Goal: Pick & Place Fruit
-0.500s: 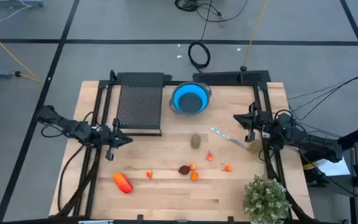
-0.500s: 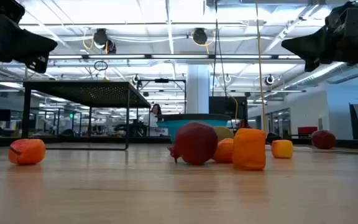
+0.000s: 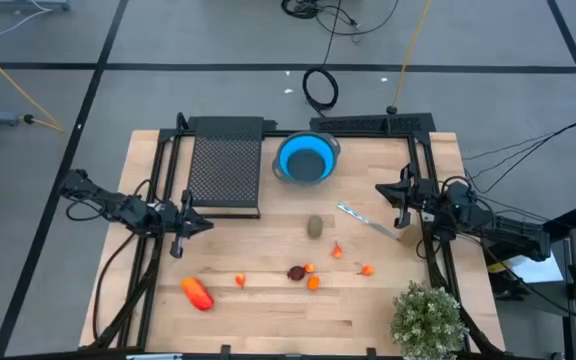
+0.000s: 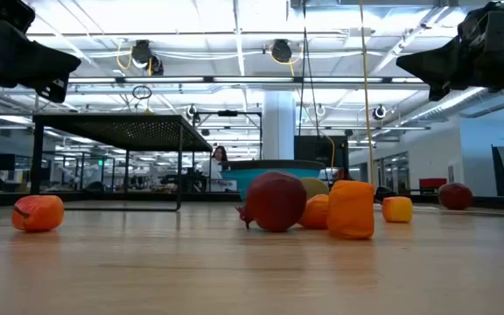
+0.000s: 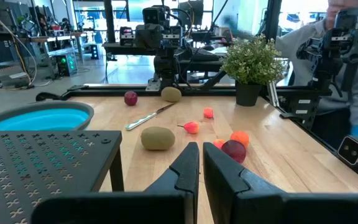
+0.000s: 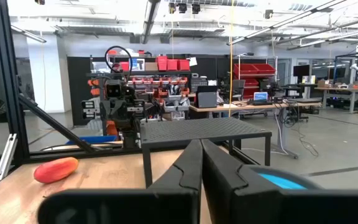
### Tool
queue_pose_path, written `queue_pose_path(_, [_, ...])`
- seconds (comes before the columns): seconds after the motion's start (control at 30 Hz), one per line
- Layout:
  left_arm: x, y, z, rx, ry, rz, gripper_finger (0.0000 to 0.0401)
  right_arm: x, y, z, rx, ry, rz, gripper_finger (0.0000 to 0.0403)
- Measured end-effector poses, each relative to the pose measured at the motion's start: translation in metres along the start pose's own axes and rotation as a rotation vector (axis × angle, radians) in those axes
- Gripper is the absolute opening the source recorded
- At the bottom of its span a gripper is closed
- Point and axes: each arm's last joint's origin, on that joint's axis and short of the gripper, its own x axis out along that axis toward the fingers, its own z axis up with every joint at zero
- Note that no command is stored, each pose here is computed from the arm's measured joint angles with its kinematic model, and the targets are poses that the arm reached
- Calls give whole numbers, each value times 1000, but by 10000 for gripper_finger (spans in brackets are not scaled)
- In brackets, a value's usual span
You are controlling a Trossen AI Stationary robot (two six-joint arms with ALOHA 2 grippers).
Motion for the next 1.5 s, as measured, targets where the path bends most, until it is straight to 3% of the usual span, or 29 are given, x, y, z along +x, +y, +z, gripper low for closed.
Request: queue_pose_path(1.5, [0, 0, 0, 0, 0, 0, 21, 0, 0, 0, 0, -1, 0, 0])
